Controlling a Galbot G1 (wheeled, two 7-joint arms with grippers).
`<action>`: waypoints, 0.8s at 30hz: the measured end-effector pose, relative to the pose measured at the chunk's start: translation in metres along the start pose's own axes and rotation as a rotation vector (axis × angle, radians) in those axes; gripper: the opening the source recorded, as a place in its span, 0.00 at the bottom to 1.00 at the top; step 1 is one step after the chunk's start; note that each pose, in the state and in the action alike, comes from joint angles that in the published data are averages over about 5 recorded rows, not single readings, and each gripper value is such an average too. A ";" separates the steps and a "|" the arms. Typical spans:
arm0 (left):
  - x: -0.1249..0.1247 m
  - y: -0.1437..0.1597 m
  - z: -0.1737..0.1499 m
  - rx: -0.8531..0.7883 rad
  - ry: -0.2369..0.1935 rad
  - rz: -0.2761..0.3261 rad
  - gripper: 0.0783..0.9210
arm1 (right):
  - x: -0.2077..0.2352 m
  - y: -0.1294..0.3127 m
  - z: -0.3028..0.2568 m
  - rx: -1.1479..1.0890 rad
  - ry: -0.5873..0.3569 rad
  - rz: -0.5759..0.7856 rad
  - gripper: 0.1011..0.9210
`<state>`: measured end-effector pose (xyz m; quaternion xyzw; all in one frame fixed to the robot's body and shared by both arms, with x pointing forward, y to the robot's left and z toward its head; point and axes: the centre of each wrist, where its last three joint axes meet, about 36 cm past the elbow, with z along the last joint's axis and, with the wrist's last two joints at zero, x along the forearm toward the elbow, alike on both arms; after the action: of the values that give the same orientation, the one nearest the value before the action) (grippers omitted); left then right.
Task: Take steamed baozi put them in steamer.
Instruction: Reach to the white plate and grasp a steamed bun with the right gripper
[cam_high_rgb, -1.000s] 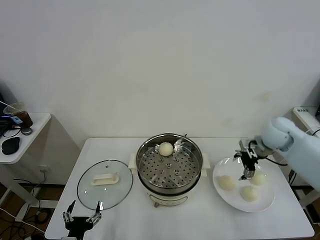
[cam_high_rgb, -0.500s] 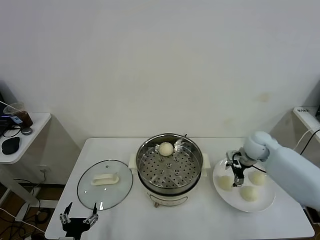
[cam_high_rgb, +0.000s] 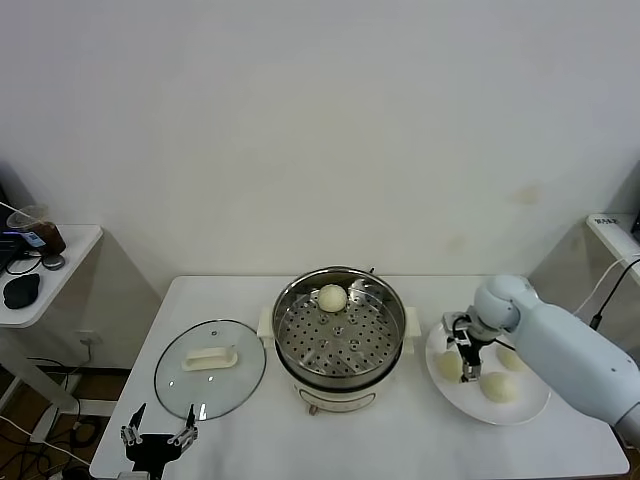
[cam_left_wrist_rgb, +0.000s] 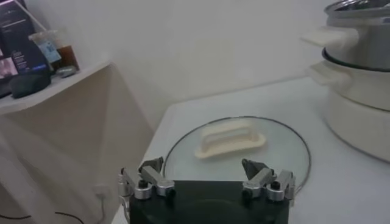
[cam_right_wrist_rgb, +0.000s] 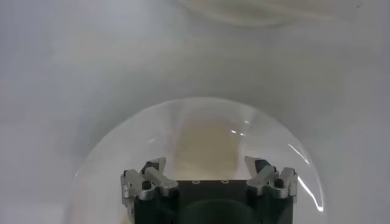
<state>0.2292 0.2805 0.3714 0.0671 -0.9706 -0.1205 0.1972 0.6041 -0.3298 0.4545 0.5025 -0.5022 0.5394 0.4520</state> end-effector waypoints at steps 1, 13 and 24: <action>0.000 0.000 0.000 0.000 0.001 0.000 0.88 | -0.001 0.000 0.000 -0.003 0.001 0.000 0.88; -0.001 -0.002 0.000 0.004 0.000 0.003 0.88 | -0.007 0.001 0.004 -0.036 0.001 -0.003 0.71; -0.004 -0.009 -0.002 0.014 -0.002 0.018 0.88 | 0.005 0.001 0.012 -0.062 -0.021 0.004 0.47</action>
<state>0.2339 0.2725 0.3692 0.0595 -0.9722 -0.1121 0.1969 0.6037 -0.3416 0.4592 0.4928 -0.5246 0.5193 0.4608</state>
